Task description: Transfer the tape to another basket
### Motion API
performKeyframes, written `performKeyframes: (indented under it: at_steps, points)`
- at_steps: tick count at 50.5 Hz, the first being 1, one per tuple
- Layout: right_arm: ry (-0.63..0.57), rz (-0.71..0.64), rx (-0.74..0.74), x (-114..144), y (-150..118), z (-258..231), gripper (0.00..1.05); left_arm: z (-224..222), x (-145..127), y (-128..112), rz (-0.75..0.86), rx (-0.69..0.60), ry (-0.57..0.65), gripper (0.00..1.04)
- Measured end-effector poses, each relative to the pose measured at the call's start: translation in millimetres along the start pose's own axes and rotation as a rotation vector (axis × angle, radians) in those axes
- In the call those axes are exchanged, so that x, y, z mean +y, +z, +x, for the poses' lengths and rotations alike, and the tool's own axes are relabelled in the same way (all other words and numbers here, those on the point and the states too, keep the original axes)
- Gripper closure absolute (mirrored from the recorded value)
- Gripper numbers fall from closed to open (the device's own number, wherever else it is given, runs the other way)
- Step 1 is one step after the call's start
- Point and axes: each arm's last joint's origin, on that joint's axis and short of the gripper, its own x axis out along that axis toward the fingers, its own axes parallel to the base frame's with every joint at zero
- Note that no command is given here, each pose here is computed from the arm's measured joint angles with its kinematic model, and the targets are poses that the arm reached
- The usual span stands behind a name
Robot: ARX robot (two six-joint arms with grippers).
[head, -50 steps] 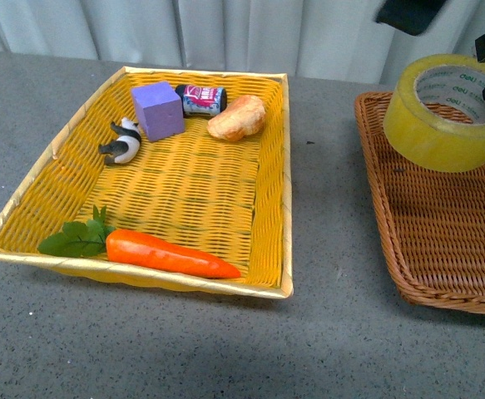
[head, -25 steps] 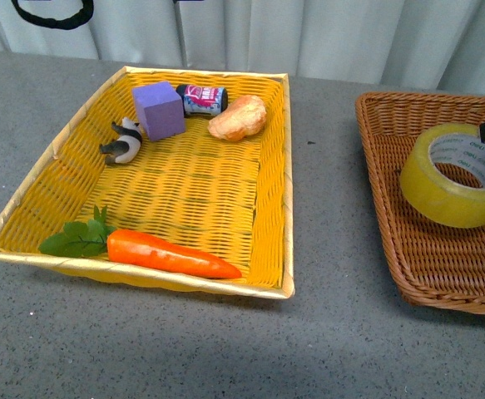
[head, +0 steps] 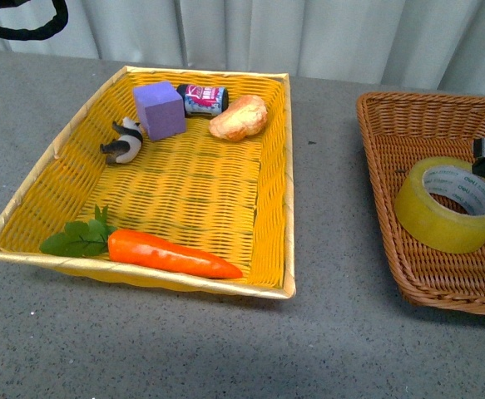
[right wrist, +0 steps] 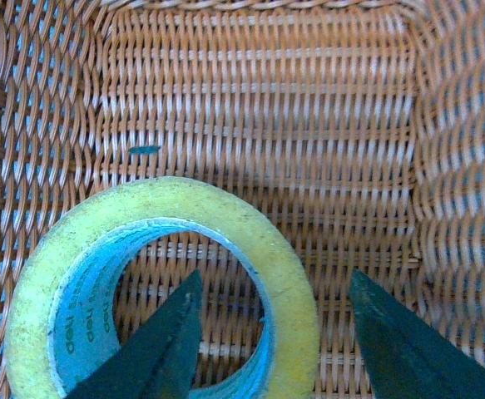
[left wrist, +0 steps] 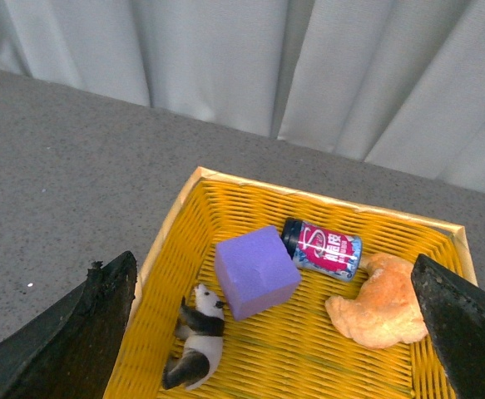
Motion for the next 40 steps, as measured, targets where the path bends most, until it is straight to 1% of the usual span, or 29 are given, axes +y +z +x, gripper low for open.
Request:
performKeyframes:
  at_steps: [3, 6, 10, 11, 13, 14, 16, 20, 21, 22, 24, 25, 27, 28, 29, 31, 32, 33, 37, 38, 40]
  points:
    - [-0.002, 0.003, -0.05, 0, 0, -7, 0.37, -4, 3, -1, -0.02, -0.015, 0.009, 0.06]
    - [-0.027, 0.022, -0.112, -2, 2, -21, 0.23, -9, 5, -1, -0.045, -0.039, 0.016, 0.06]
    - [-0.047, 0.033, -0.192, -5, 5, -38, 0.08, -16, 5, -1, -0.049, -0.053, 0.043, 0.06]
    - [-0.049, 0.038, -0.212, -6, 5, -41, 0.07, -18, 5, -1, -0.049, -0.056, 0.05, 0.06]
    - [-0.032, 0.029, -0.311, -7, 3, -45, 0.12, -19, 7, -5, -0.04, -0.093, -0.021, 0.11]
    - [-0.022, 0.011, -0.421, -6, 1, -47, 0.17, -23, 12, -9, -0.022, -0.147, -0.111, 0.18]
    - [-0.021, -0.009, -0.547, -5, -6, -51, 0.24, -31, 19, -16, 0.013, -0.202, -0.183, 0.25]
    - [-0.021, -0.035, -0.696, 0, -22, -62, 0.37, -46, 34, -23, 0.038, -0.274, -0.225, 0.37]
    - [-0.02, -0.037, -0.714, 0, -24, -65, 0.38, -51, 38, -24, 0.045, -0.286, -0.223, 0.41]
    - [-0.023, -0.043, -0.748, 1, -26, -70, 0.42, -53, 41, -25, 0.048, -0.29, -0.223, 0.43]
    - [-0.022, -0.05, -0.802, 4, -29, -80, 0.49, -61, 49, -28, 0.055, -0.302, -0.219, 0.5]
    - [-0.023, -0.051, -0.811, 5, -30, -83, 0.51, -62, 50, -28, 0.057, -0.303, -0.219, 0.51]
    - [-0.026, -0.053, -0.836, 7, -33, -93, 0.58, -72, 59, -31, 0.063, -0.311, -0.218, 0.59]
    - [-0.027, -0.052, -0.84, 7, -34, -95, 0.6, -76, 63, -33, 0.065, -0.312, -0.218, 0.63]
    - [-0.03, -0.052, -0.847, 8, -36, -99, 0.63, -77, 64, -34, 0.066, -0.313, -0.217, 0.63]
    - [-0.03, -0.052, -0.852, 10, -41, -106, 0.71, -84, 70, -38, 0.069, -0.313, -0.215, 0.71]
    - [-0.029, -0.053, -0.852, 10, -42, -108, 0.72, -88, 74, -41, 0.072, -0.31, -0.217, 0.75]
    - [-0.026, -0.054, -0.85, 11, -45, -110, 0.76, -90, 76, -42, 0.073, -0.309, -0.215, 0.77]
    - [-0.016, -0.059, -0.827, 15, -55, -119, 0.9, -101, 87, -51, 0.077, -0.298, -0.205, 0.9]
    - [-0.015, -0.058, -0.822, 16, -56, -120, 0.92, -104, 90, -53, 0.078, -0.295, -0.201, 0.95]
    - [-0.016, -0.058, -0.816, 17, -59, -126, 0.99, -108, 93, -56, 0.078, -0.294, -0.198, 1.0]
